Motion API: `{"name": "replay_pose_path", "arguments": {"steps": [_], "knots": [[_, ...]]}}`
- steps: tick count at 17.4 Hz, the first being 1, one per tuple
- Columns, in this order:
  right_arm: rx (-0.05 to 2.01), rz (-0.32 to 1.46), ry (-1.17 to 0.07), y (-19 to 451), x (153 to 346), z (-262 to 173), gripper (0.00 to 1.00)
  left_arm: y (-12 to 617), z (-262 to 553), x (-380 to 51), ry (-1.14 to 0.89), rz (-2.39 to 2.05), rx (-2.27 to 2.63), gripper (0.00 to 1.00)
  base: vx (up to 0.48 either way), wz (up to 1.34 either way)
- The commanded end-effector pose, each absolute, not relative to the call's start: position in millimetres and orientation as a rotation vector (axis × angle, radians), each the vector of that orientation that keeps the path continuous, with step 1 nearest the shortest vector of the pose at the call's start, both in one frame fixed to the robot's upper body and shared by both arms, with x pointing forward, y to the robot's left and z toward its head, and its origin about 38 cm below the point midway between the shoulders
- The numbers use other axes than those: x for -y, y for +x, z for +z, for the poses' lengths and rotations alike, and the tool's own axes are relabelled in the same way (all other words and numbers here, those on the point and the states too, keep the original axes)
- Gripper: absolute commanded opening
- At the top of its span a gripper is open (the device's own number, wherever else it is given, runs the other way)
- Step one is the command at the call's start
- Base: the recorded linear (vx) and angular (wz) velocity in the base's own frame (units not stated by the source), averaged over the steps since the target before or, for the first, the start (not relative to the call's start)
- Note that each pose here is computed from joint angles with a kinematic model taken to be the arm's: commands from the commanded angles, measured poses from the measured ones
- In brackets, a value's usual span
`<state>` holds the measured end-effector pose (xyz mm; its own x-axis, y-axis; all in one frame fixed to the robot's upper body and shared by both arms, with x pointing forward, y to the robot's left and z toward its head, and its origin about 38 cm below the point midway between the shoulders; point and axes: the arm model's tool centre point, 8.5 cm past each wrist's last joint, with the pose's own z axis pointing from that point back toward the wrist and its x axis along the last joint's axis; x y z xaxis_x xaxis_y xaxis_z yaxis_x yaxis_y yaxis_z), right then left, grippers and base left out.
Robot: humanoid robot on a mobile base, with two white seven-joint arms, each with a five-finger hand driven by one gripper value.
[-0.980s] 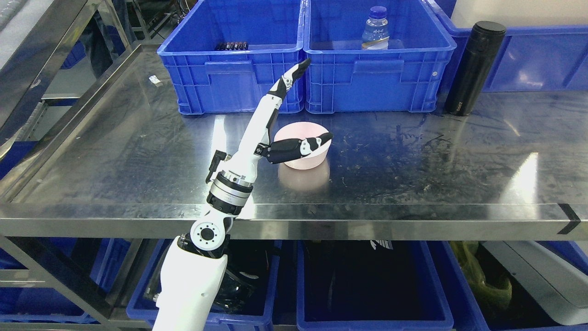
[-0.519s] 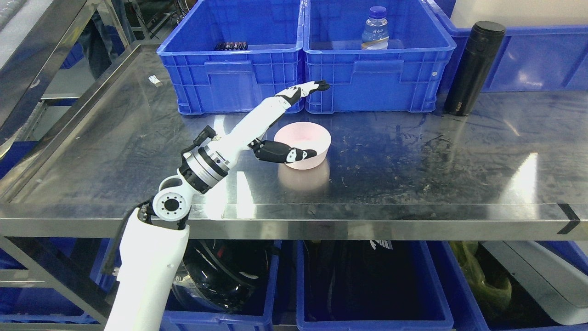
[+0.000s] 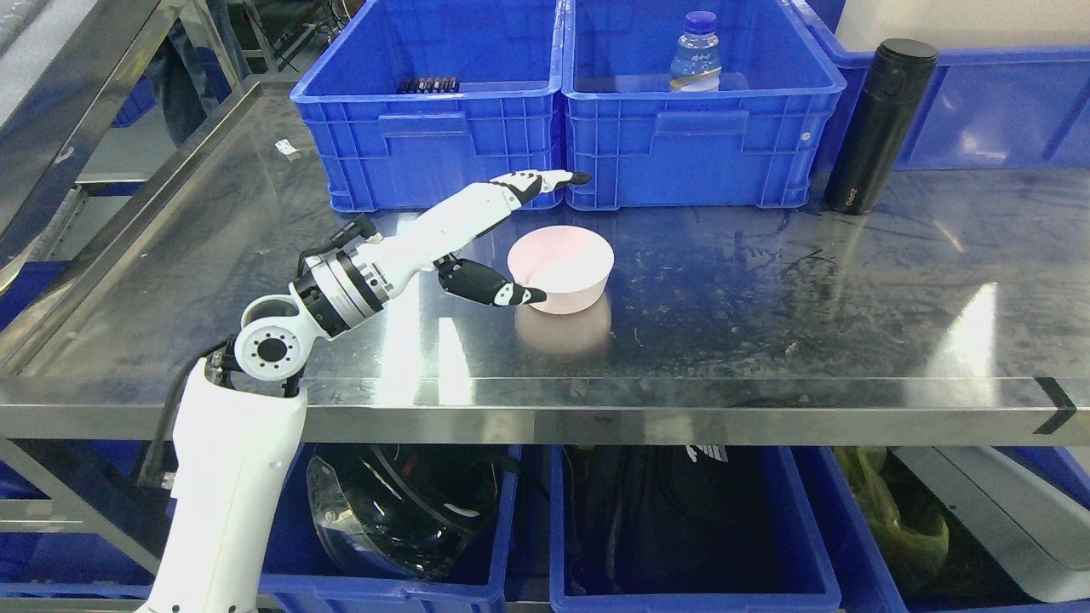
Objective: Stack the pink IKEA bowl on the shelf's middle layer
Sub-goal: 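Reach the left hand toward the pink bowl on the steel shelf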
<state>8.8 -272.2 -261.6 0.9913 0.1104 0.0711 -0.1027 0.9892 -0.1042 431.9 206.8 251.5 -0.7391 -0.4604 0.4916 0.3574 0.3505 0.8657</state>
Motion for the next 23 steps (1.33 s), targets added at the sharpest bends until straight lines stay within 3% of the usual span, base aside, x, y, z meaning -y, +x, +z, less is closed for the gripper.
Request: {"name": "replay_pose_path", "arguments": {"steps": [1,6,10,16,23], "knots": [[0.091,0.108,-0.119,13,283.2,-261,1.00,445,301,-243,0.219,-1.646,1.760,0.89,0.000,0.00],[0.091,0.108,-0.119,13,283.2,-261,1.00,439,264,-200,0.106,-1.867,1.570,0.85,0.000,0.00],[0.091,0.108,-0.119,13,283.2,-261,1.00,447,237,-190,0.186,-1.925,1.378,0.89,0.000,0.00],[0.090,0.108,-0.118,12,283.2,-261,1.00,453,224,-138,0.157,-1.999,1.323,0.82,0.000,0.00],[0.090,0.108,-0.118,12,283.2,-261,1.00,487,260,-146,0.271,-1.984,1.303,0.77,0.000,0.00]]}}
